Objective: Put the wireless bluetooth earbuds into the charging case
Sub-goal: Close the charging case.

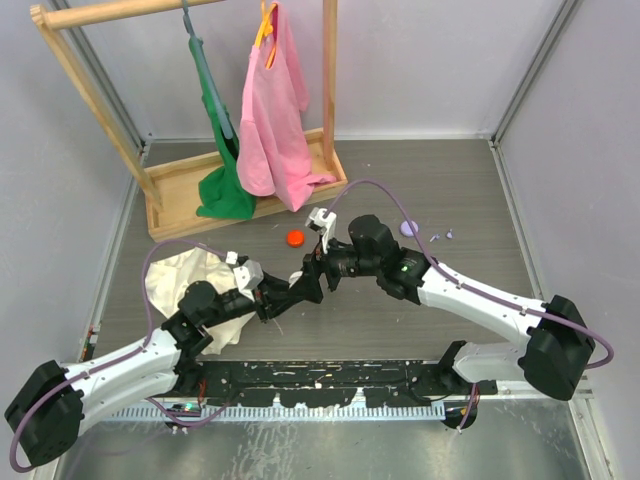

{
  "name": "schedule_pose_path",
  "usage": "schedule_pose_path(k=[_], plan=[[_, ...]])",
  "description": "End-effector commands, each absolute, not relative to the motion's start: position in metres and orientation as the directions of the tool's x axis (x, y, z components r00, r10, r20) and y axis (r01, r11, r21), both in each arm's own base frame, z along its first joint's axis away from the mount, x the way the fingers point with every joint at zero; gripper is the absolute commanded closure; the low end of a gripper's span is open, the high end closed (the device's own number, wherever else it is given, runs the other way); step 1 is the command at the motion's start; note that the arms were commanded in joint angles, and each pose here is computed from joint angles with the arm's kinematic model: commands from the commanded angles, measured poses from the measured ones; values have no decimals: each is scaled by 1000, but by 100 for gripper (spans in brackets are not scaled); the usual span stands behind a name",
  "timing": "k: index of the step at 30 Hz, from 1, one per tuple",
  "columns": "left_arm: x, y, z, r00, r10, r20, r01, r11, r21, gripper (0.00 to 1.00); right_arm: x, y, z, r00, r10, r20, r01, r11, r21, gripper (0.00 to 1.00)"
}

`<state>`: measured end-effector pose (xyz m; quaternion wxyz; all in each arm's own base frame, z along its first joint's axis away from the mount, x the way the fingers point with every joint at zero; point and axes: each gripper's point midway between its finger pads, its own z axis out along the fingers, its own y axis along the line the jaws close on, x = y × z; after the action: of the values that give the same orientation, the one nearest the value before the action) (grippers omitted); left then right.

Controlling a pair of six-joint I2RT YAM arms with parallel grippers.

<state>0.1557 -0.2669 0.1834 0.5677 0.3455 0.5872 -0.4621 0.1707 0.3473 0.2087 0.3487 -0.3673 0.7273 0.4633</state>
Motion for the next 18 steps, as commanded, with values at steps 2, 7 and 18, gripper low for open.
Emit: schedule_pose_path(k=[2, 7, 18], plan=[[162, -267, 218, -17, -190, -982, 934, 348, -84, 100, 161, 353, 247, -428, -165, -889, -898, 193, 396, 18], [164, -267, 217, -23, -186, -982, 931, 355, -88, 100, 158, 349, 252, -410, -156, -898, -906, 181, 382, 19], [166, -269, 214, -37, -175, -984, 928, 359, -99, 100, 153, 340, 263, -376, -126, -918, -919, 180, 351, 18]])
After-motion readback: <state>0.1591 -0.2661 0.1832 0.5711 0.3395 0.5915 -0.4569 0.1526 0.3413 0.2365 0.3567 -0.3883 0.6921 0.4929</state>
